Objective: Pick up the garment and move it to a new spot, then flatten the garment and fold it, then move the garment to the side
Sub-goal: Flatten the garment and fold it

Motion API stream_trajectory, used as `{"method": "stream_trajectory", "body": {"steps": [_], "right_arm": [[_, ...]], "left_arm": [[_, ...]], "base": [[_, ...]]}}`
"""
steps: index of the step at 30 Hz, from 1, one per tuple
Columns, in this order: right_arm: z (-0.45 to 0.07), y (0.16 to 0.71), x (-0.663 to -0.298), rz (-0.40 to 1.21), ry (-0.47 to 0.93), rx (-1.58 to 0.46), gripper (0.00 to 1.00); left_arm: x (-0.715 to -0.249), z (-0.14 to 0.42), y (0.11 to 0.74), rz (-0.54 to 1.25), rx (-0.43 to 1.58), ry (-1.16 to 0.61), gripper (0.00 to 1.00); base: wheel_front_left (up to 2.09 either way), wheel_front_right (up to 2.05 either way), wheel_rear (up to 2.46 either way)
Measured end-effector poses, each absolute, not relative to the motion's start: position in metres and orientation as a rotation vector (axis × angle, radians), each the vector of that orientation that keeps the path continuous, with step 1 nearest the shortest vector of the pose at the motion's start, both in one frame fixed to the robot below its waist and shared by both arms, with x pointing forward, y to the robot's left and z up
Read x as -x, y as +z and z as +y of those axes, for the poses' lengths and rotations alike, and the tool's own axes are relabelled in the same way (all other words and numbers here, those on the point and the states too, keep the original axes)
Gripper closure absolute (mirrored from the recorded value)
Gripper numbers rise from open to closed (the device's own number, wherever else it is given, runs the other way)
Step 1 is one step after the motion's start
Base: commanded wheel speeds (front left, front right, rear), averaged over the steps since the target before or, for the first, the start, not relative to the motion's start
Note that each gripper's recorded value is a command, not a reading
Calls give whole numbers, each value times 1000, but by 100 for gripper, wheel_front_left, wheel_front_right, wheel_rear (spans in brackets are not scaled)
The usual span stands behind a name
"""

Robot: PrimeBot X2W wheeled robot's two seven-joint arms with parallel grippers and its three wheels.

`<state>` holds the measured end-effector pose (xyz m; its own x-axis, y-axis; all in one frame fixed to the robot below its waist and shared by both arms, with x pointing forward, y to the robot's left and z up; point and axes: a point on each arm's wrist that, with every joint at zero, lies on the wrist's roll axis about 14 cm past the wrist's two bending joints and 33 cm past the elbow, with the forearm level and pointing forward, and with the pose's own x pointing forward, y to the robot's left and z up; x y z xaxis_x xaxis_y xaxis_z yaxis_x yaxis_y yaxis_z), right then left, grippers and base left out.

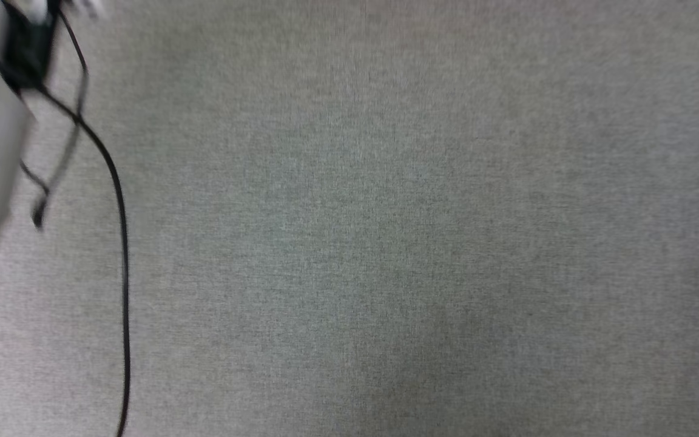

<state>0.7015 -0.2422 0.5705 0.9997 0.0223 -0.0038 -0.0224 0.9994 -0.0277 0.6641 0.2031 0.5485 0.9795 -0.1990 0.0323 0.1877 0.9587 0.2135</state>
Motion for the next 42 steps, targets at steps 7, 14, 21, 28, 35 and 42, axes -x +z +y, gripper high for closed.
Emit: {"method": "stream_trajectory", "body": {"steps": [7, 14, 21, 28, 35, 42], "right_arm": [[-247, 529, -648, 138, 51, 27, 100], [-253, 501, -580, 239, 80, -51, 100], [-270, 473, -509, 325, 59, -75, 100], [-280, 451, -457, 393, 35, -84, 100], [-277, 436, -414, 462, 43, -96, 100], [-272, 423, -371, 550, 62, -122, 100]], "left_arm": [[-597, 196, 501, 77, -144, -241, 100], [-529, 202, 477, 193, -92, -231, 100], [-465, 205, 455, 305, -38, -214, 100], [-415, 203, 436, 382, 4, -195, 100], [-371, 196, 419, 448, 33, -201, 100], [-333, 194, 412, 484, 65, -193, 100]], "base": [[0, 0, 0], [0, 0, 0], [0, 0, 0], [0, 0, 0], [0, 0, 0], [0, 0, 0]]}}
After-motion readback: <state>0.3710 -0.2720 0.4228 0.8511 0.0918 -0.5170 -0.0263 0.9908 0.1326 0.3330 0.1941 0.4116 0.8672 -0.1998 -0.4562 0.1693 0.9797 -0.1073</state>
